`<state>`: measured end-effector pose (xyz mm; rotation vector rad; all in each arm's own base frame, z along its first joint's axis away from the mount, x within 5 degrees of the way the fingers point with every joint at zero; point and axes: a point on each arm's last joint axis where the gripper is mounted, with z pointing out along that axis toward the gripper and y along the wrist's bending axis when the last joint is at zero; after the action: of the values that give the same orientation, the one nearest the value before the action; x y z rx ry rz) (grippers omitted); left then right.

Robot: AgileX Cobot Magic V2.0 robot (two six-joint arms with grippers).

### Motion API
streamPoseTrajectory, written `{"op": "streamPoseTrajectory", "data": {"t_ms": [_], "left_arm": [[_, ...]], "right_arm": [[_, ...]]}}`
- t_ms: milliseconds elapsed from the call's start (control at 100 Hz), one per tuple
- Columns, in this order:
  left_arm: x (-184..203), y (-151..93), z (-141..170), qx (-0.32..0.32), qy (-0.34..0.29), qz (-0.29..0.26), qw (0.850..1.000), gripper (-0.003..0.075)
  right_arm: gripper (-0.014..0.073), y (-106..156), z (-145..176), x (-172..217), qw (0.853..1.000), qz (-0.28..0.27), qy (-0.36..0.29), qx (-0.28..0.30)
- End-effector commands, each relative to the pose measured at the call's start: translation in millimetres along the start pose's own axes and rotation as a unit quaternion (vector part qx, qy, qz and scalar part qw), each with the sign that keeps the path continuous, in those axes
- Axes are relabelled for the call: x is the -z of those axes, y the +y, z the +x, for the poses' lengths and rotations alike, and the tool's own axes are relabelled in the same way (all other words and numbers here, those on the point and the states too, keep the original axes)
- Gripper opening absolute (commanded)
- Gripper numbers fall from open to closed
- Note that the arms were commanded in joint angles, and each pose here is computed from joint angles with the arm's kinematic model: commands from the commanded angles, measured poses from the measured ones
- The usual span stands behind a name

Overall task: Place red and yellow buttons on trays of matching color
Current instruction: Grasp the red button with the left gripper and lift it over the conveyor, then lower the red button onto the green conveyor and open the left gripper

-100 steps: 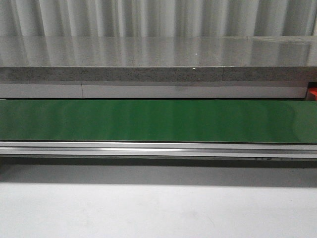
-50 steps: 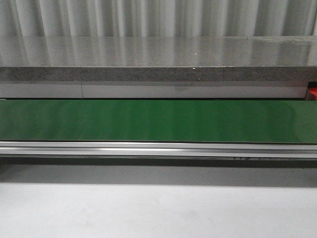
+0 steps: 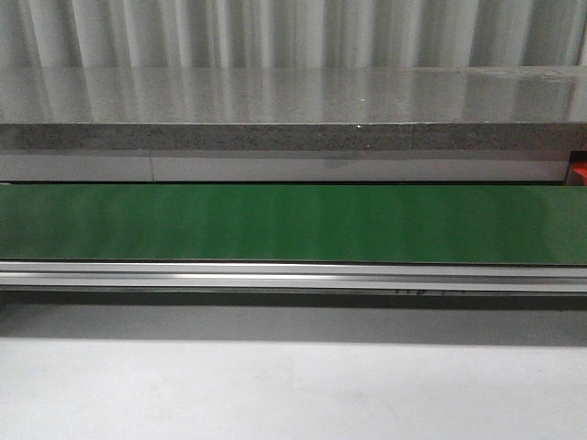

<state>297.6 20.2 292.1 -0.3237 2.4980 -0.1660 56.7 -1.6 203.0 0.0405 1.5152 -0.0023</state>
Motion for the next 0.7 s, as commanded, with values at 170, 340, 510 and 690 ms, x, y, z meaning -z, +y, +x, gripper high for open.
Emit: {"op": "streamPoseTrajectory", "data": {"t_ms": [170,340,510,690], "left_arm": [[-16,-3,-12,0.004,-0.018,0.006,1.000,-0.0020],[-24,-2,-11,-0.003,-0.007,0.004,1.000,-0.0020],[-32,-1,-9,-0.021,0.011,0.003,1.000,-0.0017],[-31,-3,-6,-0.041,0.024,0.013,0.999,0.0234]], "right_arm": [[-0.0068,0,-15,2,0.998,0.002,-0.058,0.004],[-0.0068,0,-15,2,0.998,0.002,-0.058,0.004],[-0.0068,0,-15,2,0.998,0.002,-0.058,0.004],[-0.0068,0,-15,2,0.998,0.002,-0.058,0.004]]}}
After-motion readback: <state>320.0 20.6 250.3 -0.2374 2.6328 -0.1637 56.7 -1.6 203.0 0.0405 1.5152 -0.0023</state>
